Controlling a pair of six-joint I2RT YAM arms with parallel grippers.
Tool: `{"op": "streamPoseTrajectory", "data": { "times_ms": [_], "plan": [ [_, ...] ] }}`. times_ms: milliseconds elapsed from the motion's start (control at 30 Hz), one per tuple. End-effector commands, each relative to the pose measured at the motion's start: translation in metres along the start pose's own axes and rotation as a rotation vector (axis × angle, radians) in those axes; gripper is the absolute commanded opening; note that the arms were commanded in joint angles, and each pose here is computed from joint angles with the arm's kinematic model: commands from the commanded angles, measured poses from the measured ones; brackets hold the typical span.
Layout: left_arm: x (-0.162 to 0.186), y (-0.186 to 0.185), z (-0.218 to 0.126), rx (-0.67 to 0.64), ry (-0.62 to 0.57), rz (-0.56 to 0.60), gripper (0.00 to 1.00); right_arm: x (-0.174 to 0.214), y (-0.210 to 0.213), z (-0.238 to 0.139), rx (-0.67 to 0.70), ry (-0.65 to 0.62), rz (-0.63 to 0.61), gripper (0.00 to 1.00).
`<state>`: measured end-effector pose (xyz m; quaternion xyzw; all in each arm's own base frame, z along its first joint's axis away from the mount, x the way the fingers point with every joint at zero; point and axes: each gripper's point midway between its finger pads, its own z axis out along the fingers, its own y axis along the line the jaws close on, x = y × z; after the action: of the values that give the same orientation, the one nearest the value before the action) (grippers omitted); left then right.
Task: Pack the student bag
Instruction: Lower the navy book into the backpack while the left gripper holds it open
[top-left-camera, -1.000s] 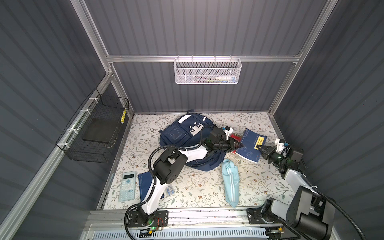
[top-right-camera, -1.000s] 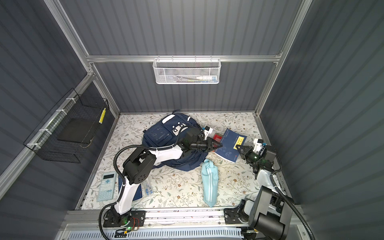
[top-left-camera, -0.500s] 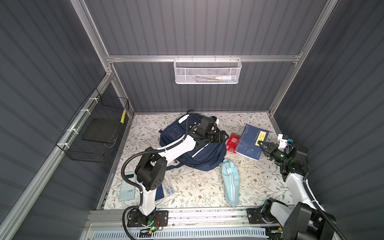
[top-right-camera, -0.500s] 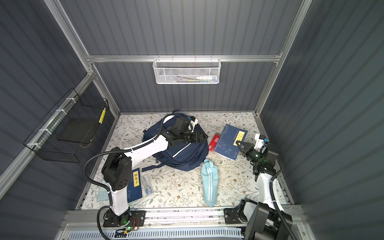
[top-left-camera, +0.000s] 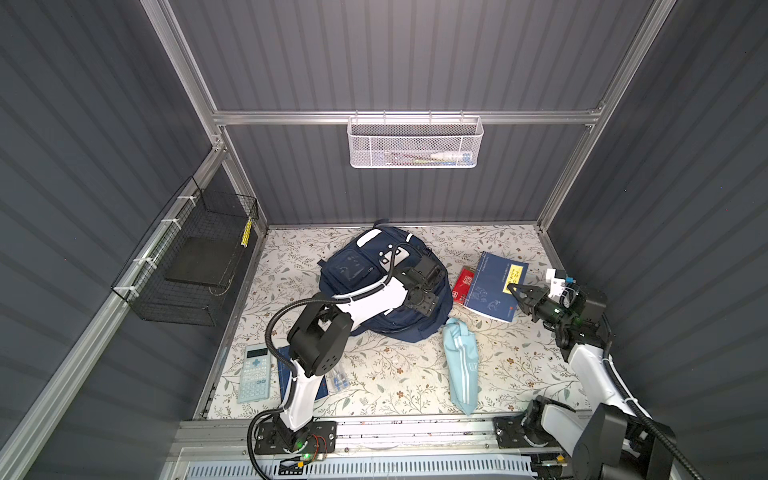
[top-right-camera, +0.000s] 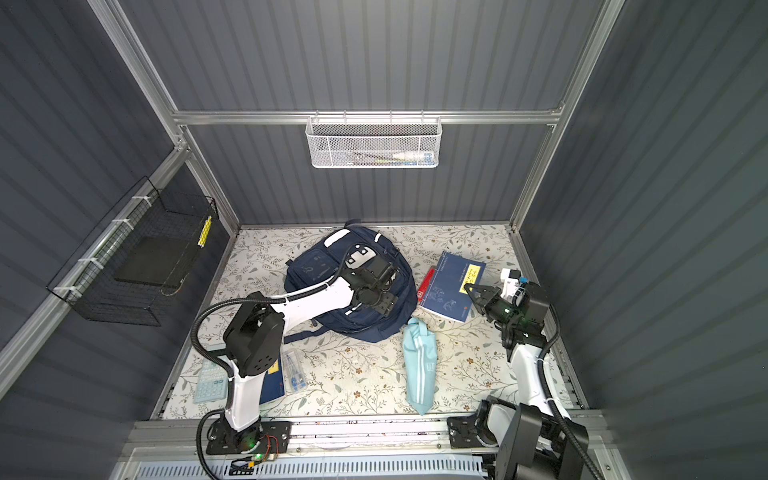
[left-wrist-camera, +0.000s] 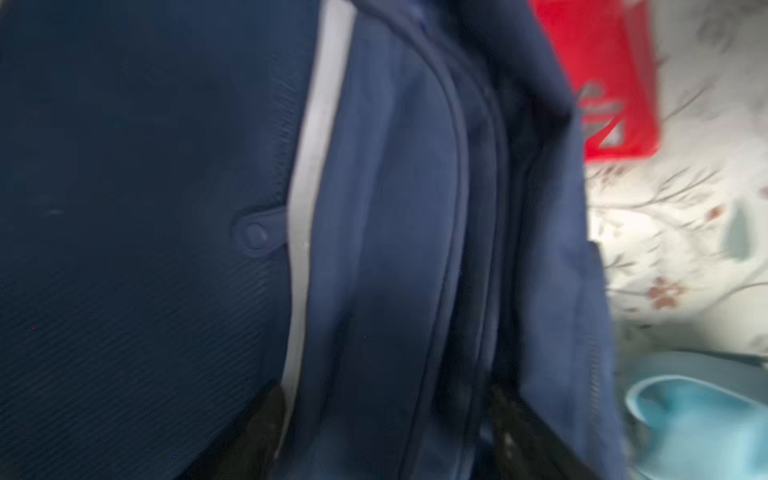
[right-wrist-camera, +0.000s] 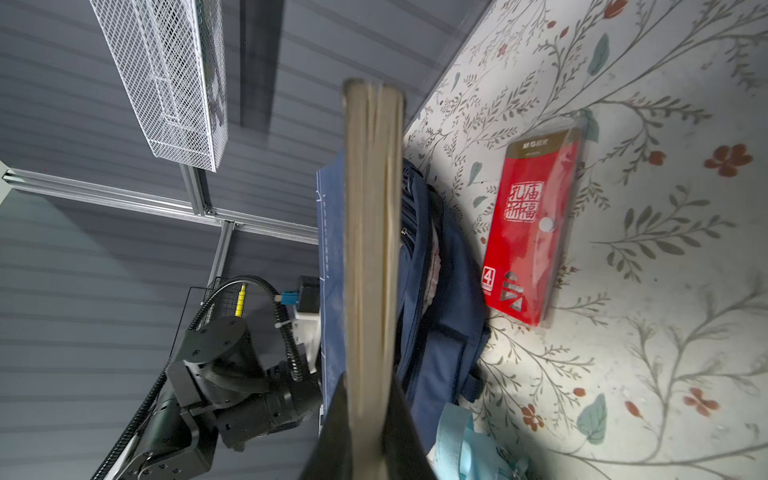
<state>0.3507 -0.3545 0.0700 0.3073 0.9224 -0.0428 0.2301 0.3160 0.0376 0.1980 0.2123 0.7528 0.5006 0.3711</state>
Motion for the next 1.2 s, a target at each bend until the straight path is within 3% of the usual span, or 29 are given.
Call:
{"op": "streamPoseTrajectory", "data": {
  "times_ms": [0,33,67,233,400,800,1067,1167],
  "plan": [
    [-0.003,0.018,0.002,-0.089,0.034,0.054,0.27,0.003,0.008,0.007,-0.013,0.016,-0.032,0.00],
    [-0.009,0.018,-0.005,-0.084,0.021,0.053,0.07,0.007,0.007,0.010,-0.002,0.024,-0.023,0.00],
    [-0.015,0.017,-0.014,-0.071,0.000,0.044,0.00,0.010,0.005,0.012,0.007,0.028,-0.012,0.00],
    [-0.074,0.035,-0.097,0.092,-0.196,-0.094,0.00,0.036,-0.007,0.031,0.096,0.041,0.027,0.00],
    [-0.103,0.047,-0.149,0.151,-0.301,-0.114,0.00,0.055,0.000,0.062,0.097,0.054,0.026,0.00],
    [-0.121,0.064,-0.175,0.222,-0.369,-0.162,0.00,0.077,0.034,0.209,0.044,0.146,-0.055,0.00],
    [-0.127,0.060,-0.178,0.262,-0.375,-0.180,0.00,0.086,0.009,0.303,0.143,0.133,0.015,0.00],
    [-0.129,0.055,-0.178,0.301,-0.382,-0.192,0.00,0.101,0.013,0.329,0.129,0.161,0.033,0.10]
  ]
}}
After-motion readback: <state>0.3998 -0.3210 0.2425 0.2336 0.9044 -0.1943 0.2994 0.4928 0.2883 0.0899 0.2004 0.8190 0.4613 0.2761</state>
